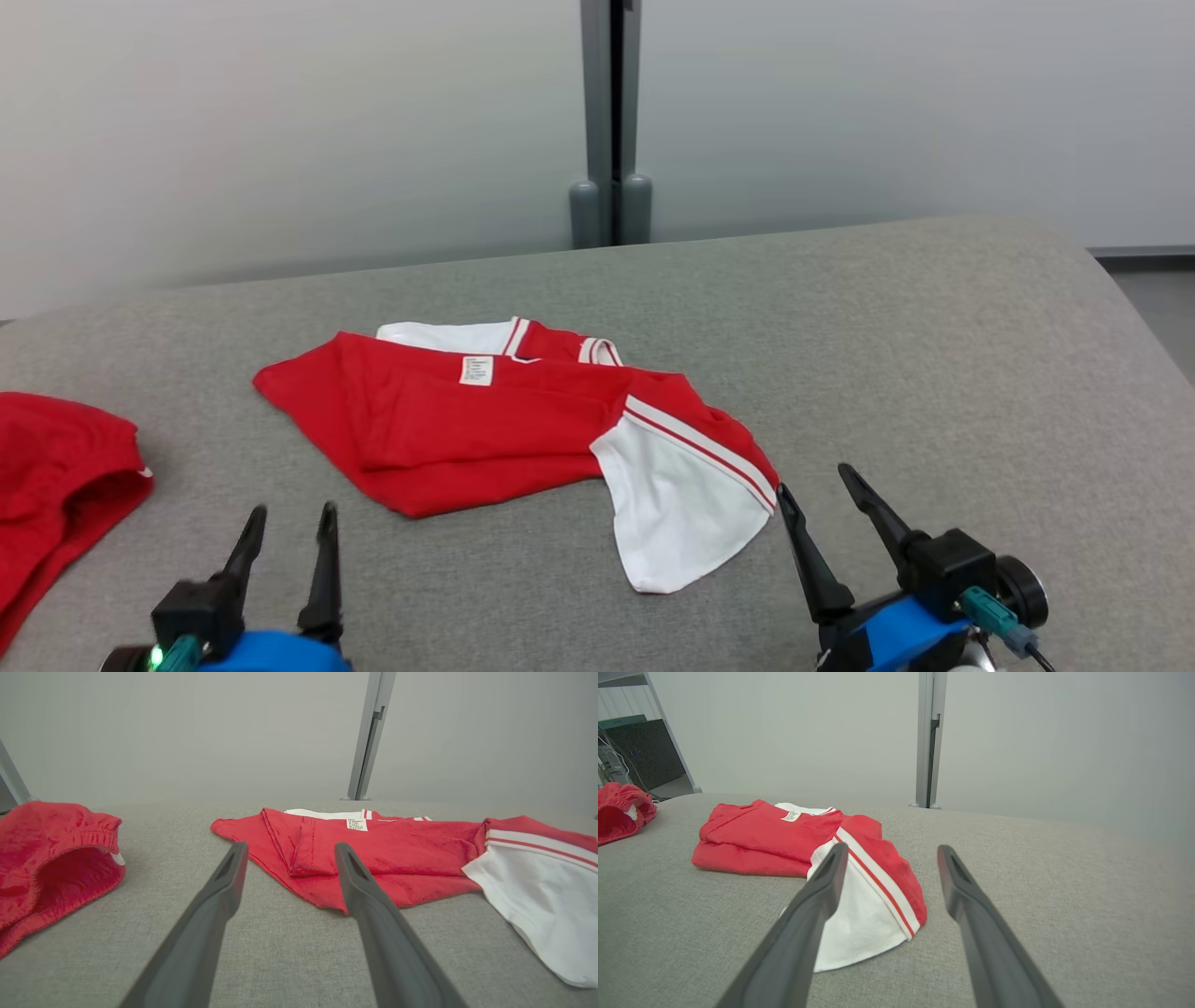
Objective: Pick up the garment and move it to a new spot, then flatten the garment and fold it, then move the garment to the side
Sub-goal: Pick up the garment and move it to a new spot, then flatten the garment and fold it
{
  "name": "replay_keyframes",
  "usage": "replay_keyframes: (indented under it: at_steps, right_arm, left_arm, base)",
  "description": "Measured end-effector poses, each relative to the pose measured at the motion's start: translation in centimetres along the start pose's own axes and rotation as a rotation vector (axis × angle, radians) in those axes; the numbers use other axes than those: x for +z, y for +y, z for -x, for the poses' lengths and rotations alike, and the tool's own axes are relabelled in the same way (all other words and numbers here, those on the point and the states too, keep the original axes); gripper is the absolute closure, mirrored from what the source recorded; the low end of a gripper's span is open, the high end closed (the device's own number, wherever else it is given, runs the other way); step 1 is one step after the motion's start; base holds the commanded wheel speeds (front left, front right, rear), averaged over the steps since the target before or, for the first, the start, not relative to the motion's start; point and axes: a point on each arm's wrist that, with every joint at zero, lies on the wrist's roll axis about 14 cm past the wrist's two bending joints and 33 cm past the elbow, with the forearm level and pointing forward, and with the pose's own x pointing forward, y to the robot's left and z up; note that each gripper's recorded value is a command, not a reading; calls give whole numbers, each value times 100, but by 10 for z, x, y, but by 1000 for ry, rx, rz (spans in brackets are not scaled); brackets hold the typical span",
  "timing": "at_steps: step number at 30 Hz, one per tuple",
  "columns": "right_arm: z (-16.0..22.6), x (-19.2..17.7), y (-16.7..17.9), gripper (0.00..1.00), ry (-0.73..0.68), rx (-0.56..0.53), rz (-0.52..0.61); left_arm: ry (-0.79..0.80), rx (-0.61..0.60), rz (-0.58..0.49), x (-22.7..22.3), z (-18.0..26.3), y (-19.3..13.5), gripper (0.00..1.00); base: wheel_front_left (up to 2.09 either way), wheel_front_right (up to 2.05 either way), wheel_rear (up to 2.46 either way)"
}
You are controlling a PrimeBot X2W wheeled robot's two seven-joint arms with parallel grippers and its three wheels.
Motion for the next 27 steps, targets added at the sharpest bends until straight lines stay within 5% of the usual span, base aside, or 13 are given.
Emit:
replay_keyframes:
  at_steps: [8,27]
  right_arm:
    - [2,-15,14,0,45,37,-20]
    - [-6,-94,81,0,311,282,12]
  left_arm:
    - [37,160,49,-22,39,35,0]
    - [106,224,64,-44,57,54,0]
  base:
    - [0,0,0]
    - [0,0,0]
